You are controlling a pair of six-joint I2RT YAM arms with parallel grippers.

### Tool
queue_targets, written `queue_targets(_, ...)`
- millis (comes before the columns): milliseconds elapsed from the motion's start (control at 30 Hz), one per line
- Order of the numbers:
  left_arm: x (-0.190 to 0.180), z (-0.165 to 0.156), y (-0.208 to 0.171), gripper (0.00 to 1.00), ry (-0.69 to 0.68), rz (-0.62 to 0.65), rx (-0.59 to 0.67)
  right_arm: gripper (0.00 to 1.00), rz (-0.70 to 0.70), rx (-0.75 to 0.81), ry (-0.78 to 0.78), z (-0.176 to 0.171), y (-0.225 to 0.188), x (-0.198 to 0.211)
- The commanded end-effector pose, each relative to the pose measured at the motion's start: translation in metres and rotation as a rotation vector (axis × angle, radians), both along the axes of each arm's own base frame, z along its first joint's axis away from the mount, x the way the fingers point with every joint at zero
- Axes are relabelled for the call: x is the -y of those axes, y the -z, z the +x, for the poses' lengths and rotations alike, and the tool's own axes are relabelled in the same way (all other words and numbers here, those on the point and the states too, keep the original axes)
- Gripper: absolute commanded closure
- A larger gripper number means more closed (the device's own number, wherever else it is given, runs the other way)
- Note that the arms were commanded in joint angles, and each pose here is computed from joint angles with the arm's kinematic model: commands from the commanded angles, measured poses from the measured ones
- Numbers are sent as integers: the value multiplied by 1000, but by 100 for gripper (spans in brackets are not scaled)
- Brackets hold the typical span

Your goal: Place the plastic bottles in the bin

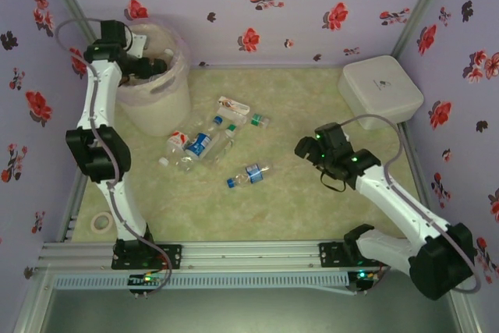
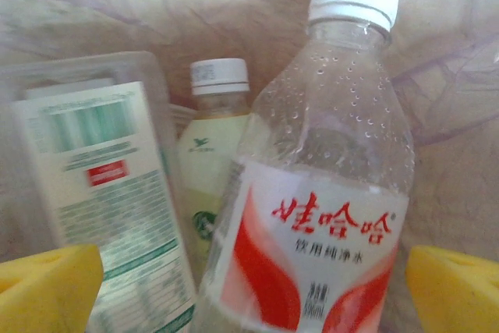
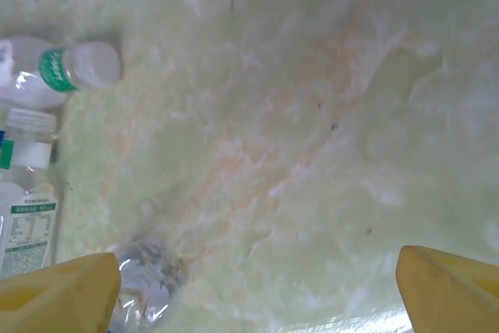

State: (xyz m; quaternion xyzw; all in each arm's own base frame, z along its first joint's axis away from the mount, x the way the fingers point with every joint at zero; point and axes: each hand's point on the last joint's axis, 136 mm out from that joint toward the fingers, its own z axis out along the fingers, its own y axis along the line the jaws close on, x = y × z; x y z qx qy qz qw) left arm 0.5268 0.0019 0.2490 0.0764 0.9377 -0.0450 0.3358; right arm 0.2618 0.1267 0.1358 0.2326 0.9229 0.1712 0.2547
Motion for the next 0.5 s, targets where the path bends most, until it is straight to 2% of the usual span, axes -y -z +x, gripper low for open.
queue_targets(0,-24,-20,-65,0,-87,64,106,6,65,-72,95,-4,1,-18)
queue_targets(100,-33,-33,-93,0,-119,103,155,0,180,-69,131,4,8,-47)
queue_targets(167,-39,-43,-110,0,-147,135,189,0,241,-75,137,8,12,-67)
queue_targets(333,-52,-75,-150,0,-253,145,295,0,155,-106,163,16,19,-84)
queue_targets(467,-33,-106,-177,0,-259,86,405,1,171,-165,185,15,35,-103)
